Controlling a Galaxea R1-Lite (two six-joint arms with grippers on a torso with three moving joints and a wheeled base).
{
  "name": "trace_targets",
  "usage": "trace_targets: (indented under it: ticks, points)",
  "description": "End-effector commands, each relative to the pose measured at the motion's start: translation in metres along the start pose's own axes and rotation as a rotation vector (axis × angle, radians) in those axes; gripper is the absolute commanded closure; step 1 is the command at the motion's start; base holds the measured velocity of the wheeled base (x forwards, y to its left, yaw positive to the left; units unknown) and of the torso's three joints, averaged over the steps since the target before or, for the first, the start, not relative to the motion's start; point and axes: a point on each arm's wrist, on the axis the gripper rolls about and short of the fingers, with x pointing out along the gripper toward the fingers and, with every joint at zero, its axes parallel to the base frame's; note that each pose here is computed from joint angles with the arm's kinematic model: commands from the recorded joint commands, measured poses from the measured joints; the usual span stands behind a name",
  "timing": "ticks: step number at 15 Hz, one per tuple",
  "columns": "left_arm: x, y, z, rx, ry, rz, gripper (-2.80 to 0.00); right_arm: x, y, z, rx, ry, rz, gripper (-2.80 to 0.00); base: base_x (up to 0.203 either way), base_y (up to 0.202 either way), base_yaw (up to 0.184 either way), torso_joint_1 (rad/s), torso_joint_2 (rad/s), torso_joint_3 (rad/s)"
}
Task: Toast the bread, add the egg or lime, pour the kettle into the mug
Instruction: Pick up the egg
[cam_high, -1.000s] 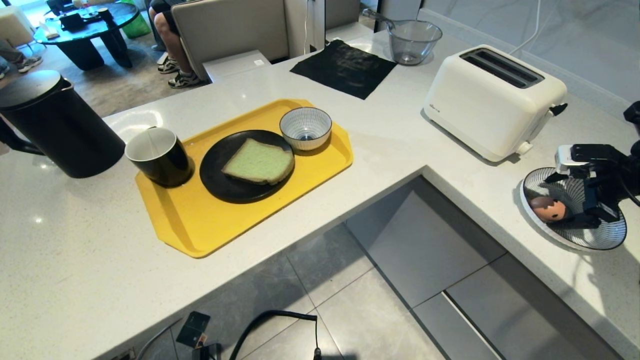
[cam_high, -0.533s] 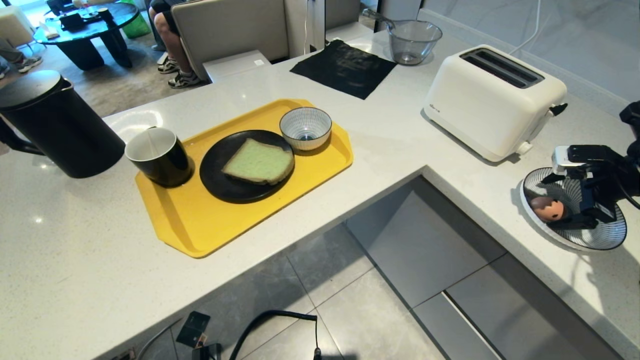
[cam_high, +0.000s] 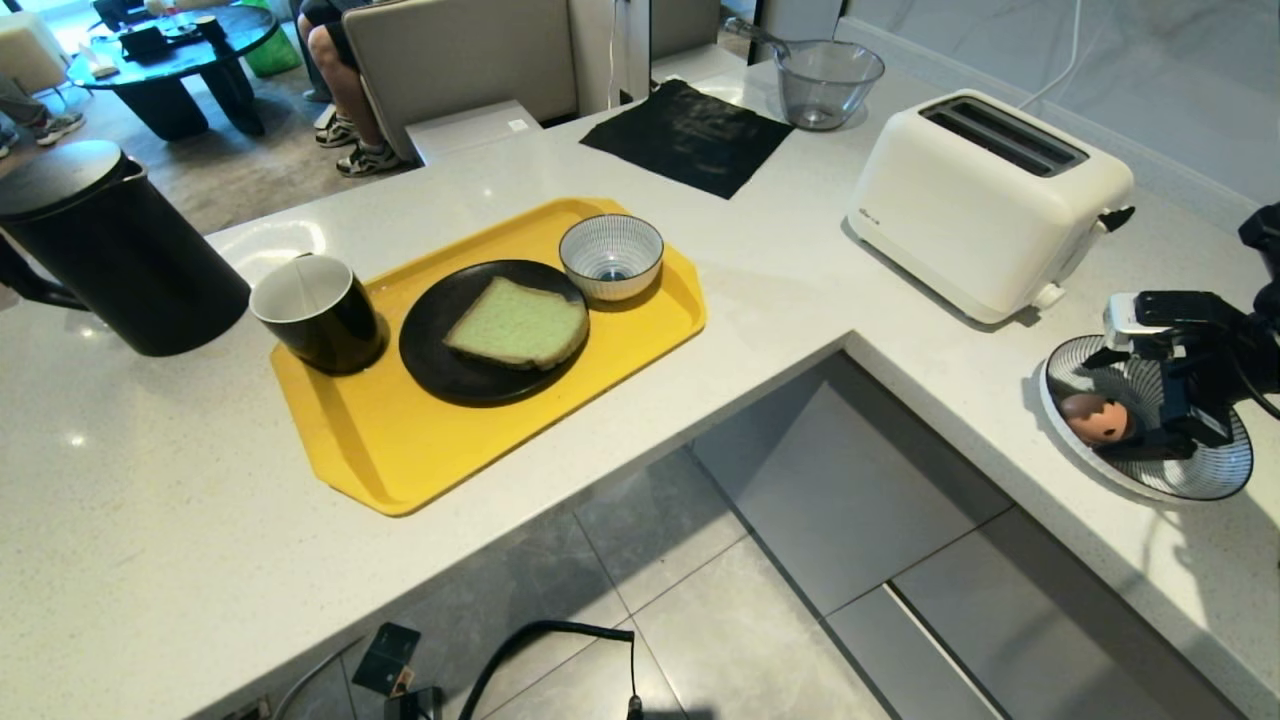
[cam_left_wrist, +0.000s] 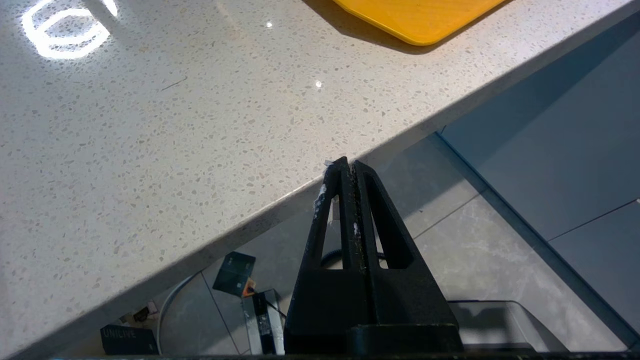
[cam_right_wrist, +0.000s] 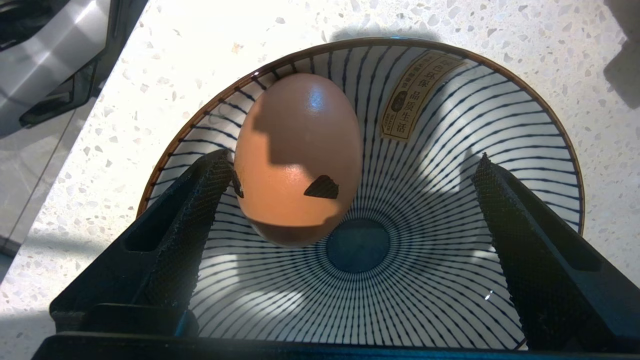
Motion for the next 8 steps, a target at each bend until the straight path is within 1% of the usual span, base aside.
trace_targets:
  ticks: [1,8]
  points:
    - [0.0009,0.0001,-0.0038,0.000,0.013,0.001,0.00,-0.0007,0.0009,0.0002,-0.009,-0.002,0.004,-2.80,0.000,0.000,0.000,0.000,0.00,0.000]
    - [0.0009,0.0001,-0.0038,0.000,0.013,0.001,0.00,0.0002,0.0024,-0.0002,-0.016,-0.009,0.011,-2.80,0.000,0.000,0.000,0.000,0.00,0.000]
